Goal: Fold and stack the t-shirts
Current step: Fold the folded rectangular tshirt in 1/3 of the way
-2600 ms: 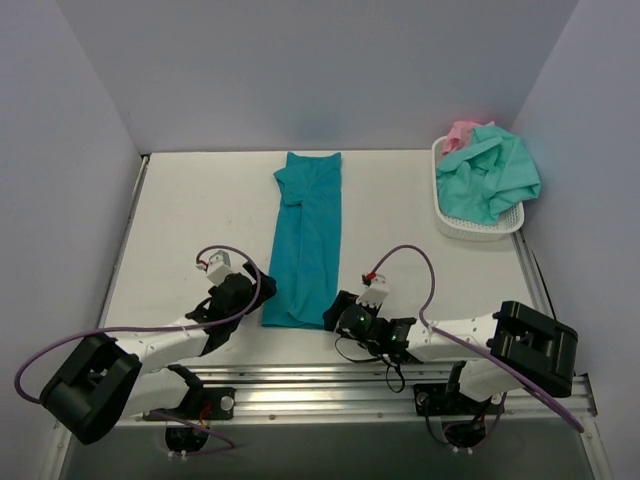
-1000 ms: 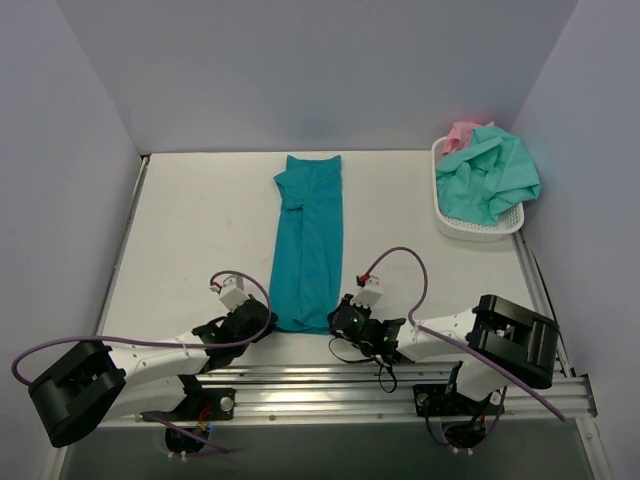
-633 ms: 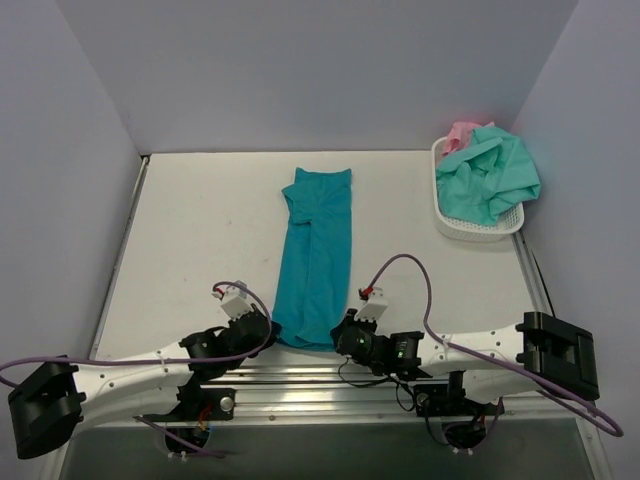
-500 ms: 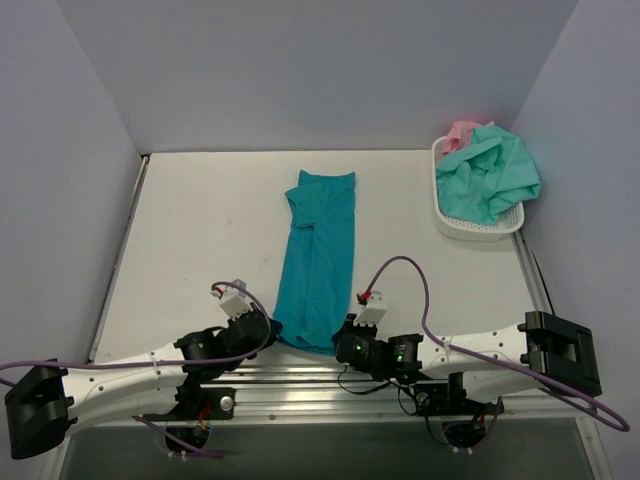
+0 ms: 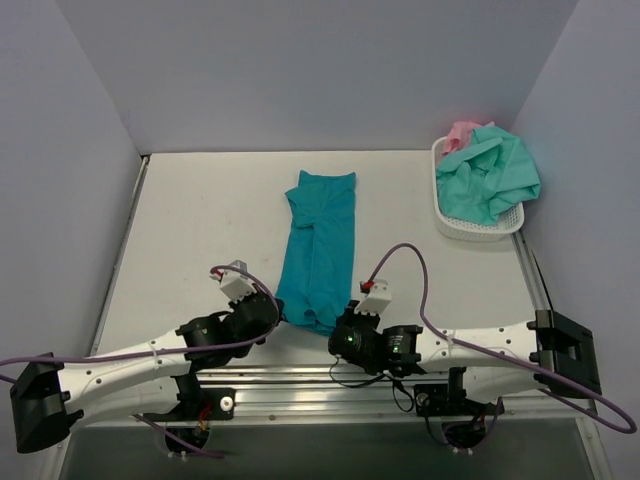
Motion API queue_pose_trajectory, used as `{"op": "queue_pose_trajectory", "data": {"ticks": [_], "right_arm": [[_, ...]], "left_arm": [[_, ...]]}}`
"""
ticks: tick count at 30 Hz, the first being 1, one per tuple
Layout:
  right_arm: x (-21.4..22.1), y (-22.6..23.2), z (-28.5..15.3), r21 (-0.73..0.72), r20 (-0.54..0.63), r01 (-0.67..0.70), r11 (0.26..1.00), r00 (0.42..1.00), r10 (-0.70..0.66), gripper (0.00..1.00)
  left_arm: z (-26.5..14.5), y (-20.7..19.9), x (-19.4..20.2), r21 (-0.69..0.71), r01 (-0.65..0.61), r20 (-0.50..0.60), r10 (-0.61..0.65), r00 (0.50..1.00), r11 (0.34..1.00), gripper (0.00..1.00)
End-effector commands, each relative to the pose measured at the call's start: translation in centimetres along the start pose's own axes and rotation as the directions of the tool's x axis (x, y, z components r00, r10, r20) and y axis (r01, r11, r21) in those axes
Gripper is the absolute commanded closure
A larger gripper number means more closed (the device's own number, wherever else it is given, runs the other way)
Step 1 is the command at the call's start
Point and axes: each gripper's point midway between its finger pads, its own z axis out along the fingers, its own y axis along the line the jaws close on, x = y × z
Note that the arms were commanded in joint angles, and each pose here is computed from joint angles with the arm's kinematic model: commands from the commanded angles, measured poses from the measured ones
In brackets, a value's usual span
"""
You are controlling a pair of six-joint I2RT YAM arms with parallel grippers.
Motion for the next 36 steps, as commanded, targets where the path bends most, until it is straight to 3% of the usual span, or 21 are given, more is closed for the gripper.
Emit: {"op": "queue_pose_trajectory", "data": {"ticks": [1,7,14,22,36], "right_arm": [[-4.1,0.2,0.1,0.059,0.130,0.001,0.998,0.991,-0.008,1.00],[-6.9,0.9,2.0,0.112,0.177,-0.004,0.994,0.984,-0.016,1.00],[-9.3,1.2,4.2,0.175,0.219,0.005,0.985,0.975,-0.044,1.00],[-9.5,1.5,7.5,0.239,0.209,0.051,0.970,0.973,-0.103,1.00],[-11.1,0.5,12.6,0.294,0.220,0.028,0.955,0.971,-0.097,1.00]], "left_arm": [[-0.1,-2.1,-3.2,-0.014,-0.010,0.117,0.012,0.993,1.000,0.96],[1.0,-4.9,-4.6,0.000,-0.016,0.154,0.015,0.988,1.000,0.94],[2.6,-5.4,-6.6,-0.023,0.006,0.206,-0.002,0.979,1.000,0.94],[5.0,-4.6,-9.3,-0.057,0.040,0.261,-0.024,0.965,0.998,0.93],[11.4,-6.7,-11.5,-0.064,0.040,0.278,-0.020,0.960,0.997,0.93]]}}
